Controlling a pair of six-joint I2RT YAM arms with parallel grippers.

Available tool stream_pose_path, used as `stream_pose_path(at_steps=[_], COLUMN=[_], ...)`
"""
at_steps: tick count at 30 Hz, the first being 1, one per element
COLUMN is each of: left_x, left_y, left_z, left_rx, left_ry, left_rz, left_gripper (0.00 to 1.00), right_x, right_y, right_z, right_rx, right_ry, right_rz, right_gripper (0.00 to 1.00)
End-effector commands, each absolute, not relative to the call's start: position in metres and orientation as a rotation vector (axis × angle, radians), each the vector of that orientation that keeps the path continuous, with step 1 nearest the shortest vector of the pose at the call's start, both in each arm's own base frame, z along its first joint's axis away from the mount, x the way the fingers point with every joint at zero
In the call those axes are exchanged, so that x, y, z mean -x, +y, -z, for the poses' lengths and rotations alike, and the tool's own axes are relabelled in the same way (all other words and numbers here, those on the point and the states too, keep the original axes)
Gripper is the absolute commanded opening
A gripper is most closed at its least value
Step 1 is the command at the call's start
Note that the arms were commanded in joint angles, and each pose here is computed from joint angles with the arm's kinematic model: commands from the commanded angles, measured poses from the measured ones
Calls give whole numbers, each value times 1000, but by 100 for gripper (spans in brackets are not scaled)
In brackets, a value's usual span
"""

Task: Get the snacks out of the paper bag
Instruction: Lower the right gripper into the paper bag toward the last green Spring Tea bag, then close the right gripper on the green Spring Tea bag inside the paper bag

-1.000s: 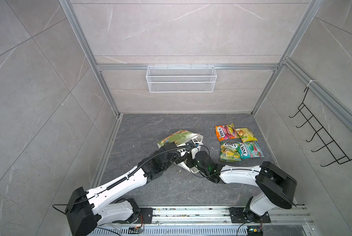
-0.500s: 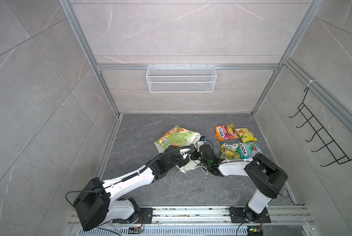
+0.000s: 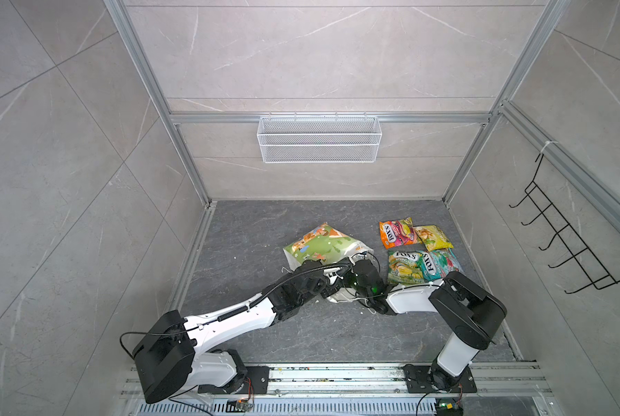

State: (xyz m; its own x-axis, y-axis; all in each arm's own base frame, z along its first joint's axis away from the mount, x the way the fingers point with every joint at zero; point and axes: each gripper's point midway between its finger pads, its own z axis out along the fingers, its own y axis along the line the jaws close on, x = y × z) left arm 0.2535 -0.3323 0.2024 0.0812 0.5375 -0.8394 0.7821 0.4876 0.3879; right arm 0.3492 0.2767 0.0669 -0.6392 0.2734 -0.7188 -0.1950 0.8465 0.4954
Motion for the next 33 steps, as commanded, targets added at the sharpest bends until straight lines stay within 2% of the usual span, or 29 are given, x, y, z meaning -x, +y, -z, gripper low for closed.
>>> stream_pose_path(at_steps=[1, 3, 9, 15, 18, 21, 28, 33], left_x=[-254, -254, -252, -257, -251, -239, -240, -241], left_y=[-339, -336, -328, -348, -352, -355, -340, -334], left_z=[-205, -209, -253, -163, -200, -242, -223, -229], left_rx=[-1144, -1125, -1159, -1132, -1109, -1211, -1219, -1193], left_ry=[1547, 1536, 1436, 1637, 1533, 1429, 1466, 1461], left_rz=[305, 299, 237, 367, 402, 395, 324, 313], left_gripper=[0, 0, 0, 0, 0, 0, 0, 0], right_x=[-358, -358, -360, -358, -355, -351, -351, -350], right_y=[272, 267, 265, 258, 258, 258, 250, 255], right_z=[-77, -79, -90, -79, -86, -95, -96, -81], right_rx=[-152, -193, -178, -175, -144, -101, -125, -91], right_ry=[2127, 2123, 2088, 2065, 2063, 2059, 2046, 2075], right_rz=[-729, -745, -781, -765, -763, -759, -733, -726], right_gripper=[33, 39, 40, 41, 41, 41, 43, 43])
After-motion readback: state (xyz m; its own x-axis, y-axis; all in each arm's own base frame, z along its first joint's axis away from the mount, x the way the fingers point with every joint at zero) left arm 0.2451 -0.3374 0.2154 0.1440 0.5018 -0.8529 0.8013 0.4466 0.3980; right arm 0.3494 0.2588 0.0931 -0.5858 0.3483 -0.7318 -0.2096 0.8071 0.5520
